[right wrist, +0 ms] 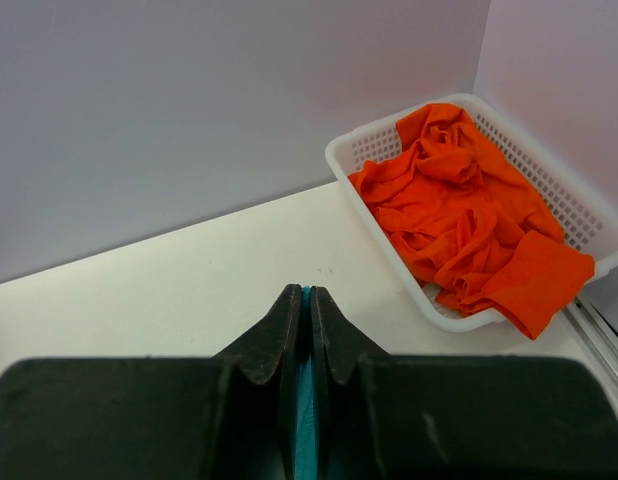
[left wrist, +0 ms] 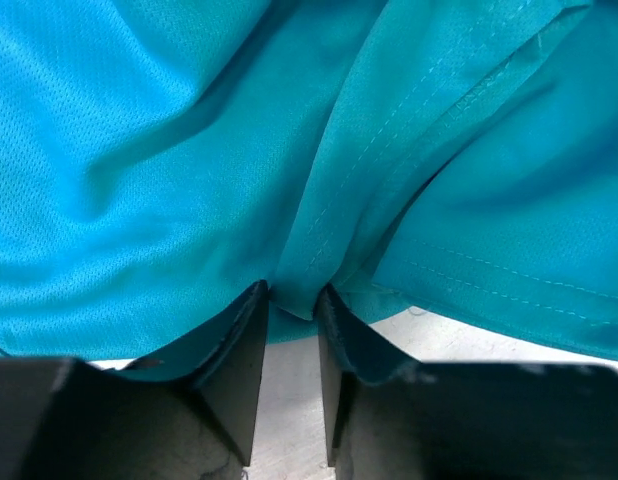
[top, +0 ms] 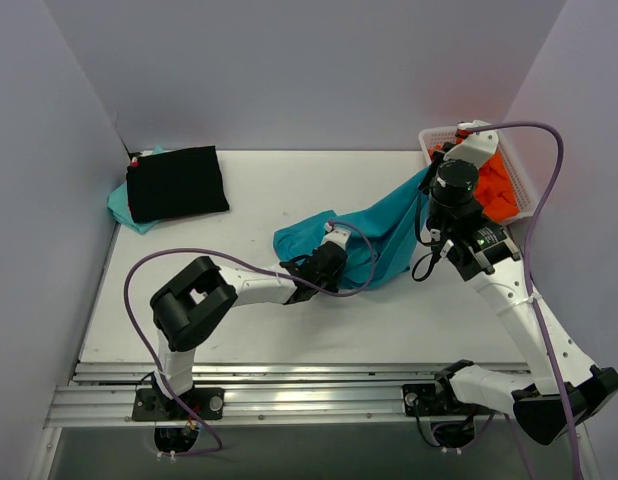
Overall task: Fold and stack the t-shirts
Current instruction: Flatten the tshirt out
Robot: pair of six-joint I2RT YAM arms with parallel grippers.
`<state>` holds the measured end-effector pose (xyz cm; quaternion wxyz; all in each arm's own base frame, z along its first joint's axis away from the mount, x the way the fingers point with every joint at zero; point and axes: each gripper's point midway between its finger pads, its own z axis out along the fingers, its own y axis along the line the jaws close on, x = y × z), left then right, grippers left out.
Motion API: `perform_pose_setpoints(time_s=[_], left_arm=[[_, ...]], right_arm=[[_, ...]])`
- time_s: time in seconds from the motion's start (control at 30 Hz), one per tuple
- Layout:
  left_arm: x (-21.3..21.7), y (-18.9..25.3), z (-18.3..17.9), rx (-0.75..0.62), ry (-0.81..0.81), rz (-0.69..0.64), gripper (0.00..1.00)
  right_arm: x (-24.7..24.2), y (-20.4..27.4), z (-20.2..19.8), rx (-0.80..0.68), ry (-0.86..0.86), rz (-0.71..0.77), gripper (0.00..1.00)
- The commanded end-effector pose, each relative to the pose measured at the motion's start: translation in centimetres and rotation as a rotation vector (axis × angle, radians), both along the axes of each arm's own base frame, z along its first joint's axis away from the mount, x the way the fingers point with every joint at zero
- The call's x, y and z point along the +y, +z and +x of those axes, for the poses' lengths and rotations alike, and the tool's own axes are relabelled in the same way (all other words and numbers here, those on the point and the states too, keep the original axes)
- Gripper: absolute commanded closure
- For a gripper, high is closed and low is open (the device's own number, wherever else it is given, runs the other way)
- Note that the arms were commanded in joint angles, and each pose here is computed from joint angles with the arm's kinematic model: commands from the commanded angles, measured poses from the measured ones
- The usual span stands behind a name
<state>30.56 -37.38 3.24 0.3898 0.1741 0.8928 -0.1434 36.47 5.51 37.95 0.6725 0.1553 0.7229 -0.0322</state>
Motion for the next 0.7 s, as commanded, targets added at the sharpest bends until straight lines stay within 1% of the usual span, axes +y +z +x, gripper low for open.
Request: perform_pose_setpoints(time_s=[0.0, 0.13, 0.17, 0.3, 0.47, 0.53, 0.57, 0.6, 0.67], left_arm=[[-0.9, 1.4, 0.7, -0.033, 0.009, -0.025, 0.67], [-1.1, 1.7, 0.8, -0.036, 0.007, -0.032, 0.78], [-1.1, 1.7, 0.9, -0.038, 0.009, -0.032, 0.83], [-1.1, 2.6, 1.0, -0.048, 0.018, -0.048, 0.97], [-0.5, 4.3, 1.1, -0.090, 0.033, -0.049, 0.98], [-0.1, 6.0, 1.2, -0.116, 0.038, -0.054, 0.98], [0.3, 6.9, 1.3, -0.134, 0.048, -0.058, 0.98], [0.6, 9.4, 1.3, -0.173, 0.048, -0.084, 0.98], [1.6, 12.5, 1.2, -0.227, 0.058, -0.113, 0.98]], right_arm=[[-0.1, 0.5, 0.3, -0.027, -0.007, 0.018, 1.00], [-0.1, 0.5, 0.3, -0.029, -0.004, 0.020, 1.00], [-0.1, 0.5, 0.4, -0.027, -0.002, 0.018, 1.00], [0.1, 0.4, 0.5, -0.026, 0.005, 0.021, 1.00], [0.2, 0.3, 0.5, -0.026, 0.008, 0.021, 1.00], [0.4, 0.4, 0.5, -0.031, 0.020, 0.027, 1.00], [0.5, 0.6, 0.6, -0.036, 0.026, 0.030, 1.00], [0.6, 0.8, 0.5, -0.043, 0.034, 0.032, 1.00], [1.2, 1.2, 0.5, -0.058, 0.072, 0.042, 1.00]])
